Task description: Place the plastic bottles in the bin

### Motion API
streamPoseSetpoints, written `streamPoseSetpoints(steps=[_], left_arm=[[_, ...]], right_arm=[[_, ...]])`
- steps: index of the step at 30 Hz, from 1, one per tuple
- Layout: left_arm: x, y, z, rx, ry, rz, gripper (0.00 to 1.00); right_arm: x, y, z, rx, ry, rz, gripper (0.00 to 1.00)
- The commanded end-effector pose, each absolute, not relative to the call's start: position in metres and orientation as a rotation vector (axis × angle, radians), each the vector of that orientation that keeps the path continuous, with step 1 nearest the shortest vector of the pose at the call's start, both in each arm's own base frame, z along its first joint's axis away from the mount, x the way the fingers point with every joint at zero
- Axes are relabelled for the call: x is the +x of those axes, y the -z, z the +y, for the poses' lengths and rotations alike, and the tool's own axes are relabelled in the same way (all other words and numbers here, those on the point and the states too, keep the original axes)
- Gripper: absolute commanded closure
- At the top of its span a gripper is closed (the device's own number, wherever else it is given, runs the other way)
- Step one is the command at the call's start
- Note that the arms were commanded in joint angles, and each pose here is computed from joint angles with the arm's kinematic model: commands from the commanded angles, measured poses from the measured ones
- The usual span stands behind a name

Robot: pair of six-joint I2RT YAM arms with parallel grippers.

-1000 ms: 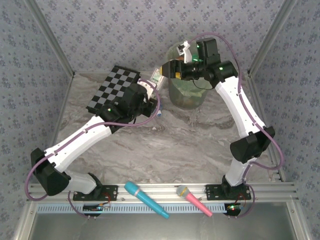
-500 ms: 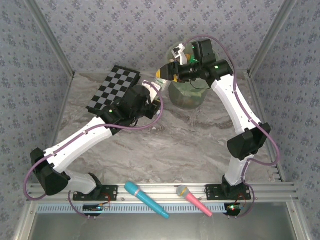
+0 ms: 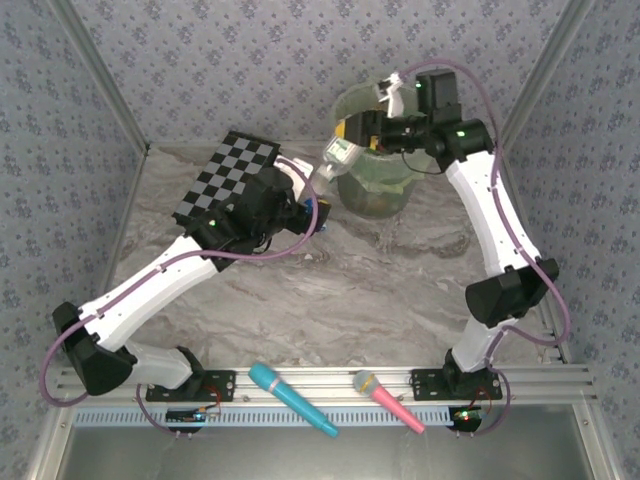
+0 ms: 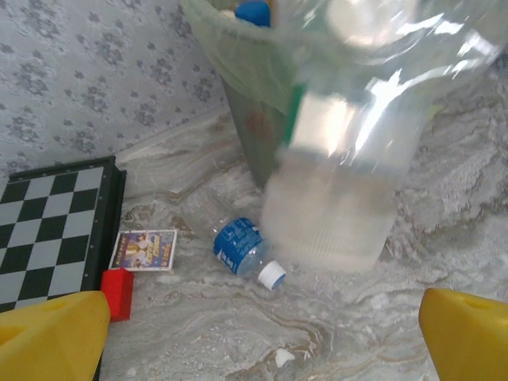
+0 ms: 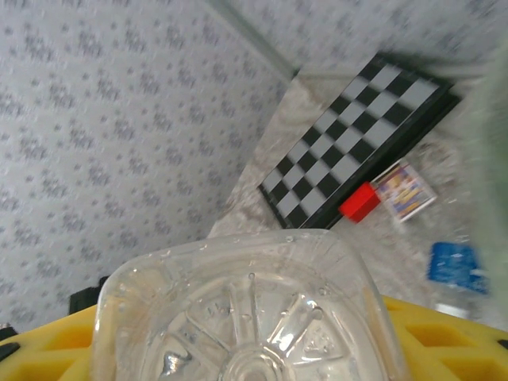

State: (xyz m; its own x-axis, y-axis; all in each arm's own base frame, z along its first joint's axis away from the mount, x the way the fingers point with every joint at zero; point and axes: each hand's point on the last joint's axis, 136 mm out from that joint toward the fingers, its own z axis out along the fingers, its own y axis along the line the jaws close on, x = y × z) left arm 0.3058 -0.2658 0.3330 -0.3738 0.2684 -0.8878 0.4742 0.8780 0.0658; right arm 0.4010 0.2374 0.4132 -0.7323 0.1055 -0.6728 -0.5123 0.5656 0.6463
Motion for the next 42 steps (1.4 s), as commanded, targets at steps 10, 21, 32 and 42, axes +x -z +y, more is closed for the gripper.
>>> streamPoseSetpoints(steps=[10, 21, 32, 42], left_arm=[[0.309, -0.358, -0.256, 0.431, 0.262, 1.966, 0.00], [0.305, -0.359, -0.250, 0.400, 0.272, 1.971, 0.00], [0.305, -0.365, -0.242, 0.373, 0.244, 1.973, 0.00], [0.305, -0.359, -0.240, 0.362, 0.231, 1.985, 0.00]], right_arm=[[0.423, -0.493, 0.101, 0.014, -0.430, 1.813, 0.47], [0.478, -0.456, 0.055, -0.026, 0.120, 1.861, 0.44], [0.522, -0.419, 0.066, -0.117, 0.323, 1.897, 0.41], [0.528, -0.380, 0.115, -0.272, 0.345, 1.954, 0.21]])
